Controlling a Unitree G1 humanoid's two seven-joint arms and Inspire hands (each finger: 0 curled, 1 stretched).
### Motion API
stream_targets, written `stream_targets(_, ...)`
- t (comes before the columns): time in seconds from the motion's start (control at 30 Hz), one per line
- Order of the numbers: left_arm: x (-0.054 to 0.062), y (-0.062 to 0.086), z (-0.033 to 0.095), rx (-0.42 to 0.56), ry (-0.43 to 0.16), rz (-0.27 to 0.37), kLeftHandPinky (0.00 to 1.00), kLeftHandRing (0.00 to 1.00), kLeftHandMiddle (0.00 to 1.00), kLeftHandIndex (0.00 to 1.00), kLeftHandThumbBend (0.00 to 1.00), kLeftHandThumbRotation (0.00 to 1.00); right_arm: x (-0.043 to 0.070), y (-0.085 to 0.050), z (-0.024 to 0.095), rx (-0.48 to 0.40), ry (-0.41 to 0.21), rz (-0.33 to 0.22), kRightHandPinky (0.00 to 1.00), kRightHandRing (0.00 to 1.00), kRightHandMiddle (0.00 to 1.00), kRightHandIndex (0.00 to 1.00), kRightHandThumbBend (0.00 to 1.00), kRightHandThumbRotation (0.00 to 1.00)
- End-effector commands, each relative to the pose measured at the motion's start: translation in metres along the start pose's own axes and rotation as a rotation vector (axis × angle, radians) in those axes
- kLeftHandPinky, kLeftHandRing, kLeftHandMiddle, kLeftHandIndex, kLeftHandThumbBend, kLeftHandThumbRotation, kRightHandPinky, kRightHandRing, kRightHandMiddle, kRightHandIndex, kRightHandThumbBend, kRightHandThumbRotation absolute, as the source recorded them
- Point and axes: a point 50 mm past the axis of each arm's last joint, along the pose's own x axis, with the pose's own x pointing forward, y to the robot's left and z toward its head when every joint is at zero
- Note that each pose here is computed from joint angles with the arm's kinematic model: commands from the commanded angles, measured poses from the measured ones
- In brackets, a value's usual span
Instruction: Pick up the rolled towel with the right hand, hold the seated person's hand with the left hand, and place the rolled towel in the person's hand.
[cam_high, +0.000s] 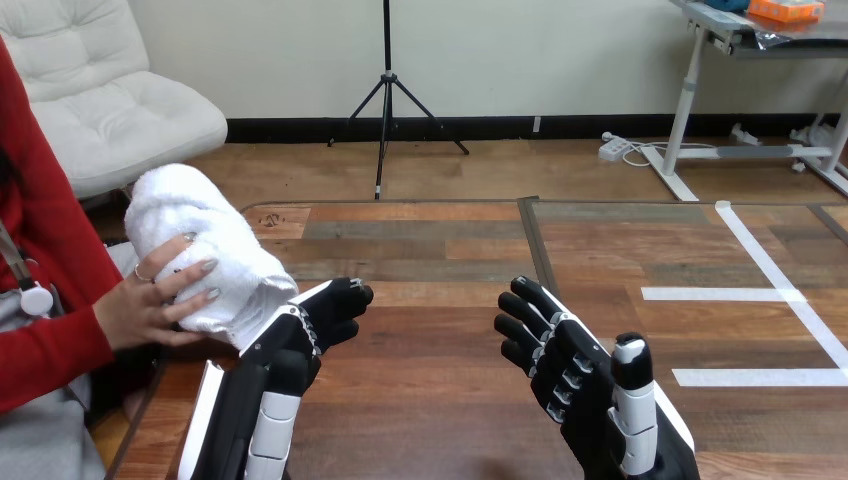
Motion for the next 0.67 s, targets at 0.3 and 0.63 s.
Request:
stream_targets(0.3, 0.0130, -0.0014, 0.0112, -0.009, -0.091, 0.015, 0.81, 0.81, 0.77, 0.74, 0.73, 1.00, 0.0080, 0.0032, 0.0106, -0.038, -0.061, 0.013, 0.96, 0.94, 0.94, 0.94, 1.00, 1.00)
stream_targets(0.63, 0.0140, 0.0000, 0.0119, -0.010, -0.090, 0.027, 0.79, 0.80, 0.76, 0.73, 0.74, 1.00, 0.0085, 0.0039, 0.0102, -0.032, -0.064, 0.012, 0.96, 0.94, 0.94, 0.94, 1.00, 1.00)
